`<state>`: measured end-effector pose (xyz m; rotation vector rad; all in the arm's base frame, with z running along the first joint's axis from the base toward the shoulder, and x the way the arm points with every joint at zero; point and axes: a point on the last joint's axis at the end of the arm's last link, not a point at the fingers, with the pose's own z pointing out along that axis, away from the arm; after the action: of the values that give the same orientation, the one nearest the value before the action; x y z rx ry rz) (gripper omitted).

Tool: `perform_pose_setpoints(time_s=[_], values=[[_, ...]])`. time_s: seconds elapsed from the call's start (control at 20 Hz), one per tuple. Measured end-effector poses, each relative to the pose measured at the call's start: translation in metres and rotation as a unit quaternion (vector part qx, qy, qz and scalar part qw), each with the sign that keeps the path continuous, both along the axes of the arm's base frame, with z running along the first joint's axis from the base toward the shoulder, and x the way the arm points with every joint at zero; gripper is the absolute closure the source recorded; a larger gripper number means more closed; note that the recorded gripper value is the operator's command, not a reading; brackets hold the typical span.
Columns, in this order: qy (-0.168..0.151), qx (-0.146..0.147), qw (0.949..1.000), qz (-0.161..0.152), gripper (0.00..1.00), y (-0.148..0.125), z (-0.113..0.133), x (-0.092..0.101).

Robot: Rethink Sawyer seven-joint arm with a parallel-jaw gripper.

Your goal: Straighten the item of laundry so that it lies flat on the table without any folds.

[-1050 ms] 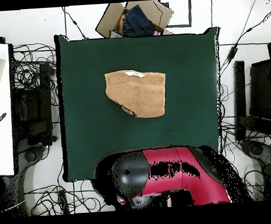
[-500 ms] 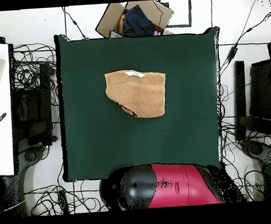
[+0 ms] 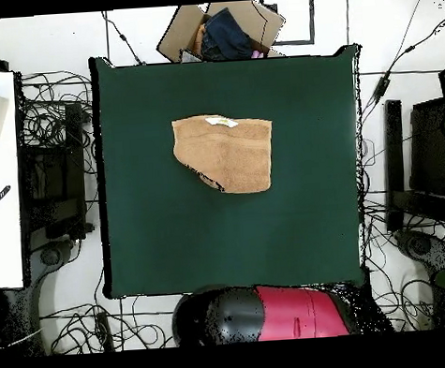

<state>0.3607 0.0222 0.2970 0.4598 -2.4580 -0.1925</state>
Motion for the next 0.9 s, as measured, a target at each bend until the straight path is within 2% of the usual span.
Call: perform_pose_setpoints(time_s=[0.55, 0.9], values=[[0.025, 0.0, 0.9994, -0.024, 0.0, -0.002, -0.018, -0.04], [0.02, -0.003, 0.9992, -0.035, 0.0, -0.006, -0.023, -0.048]])
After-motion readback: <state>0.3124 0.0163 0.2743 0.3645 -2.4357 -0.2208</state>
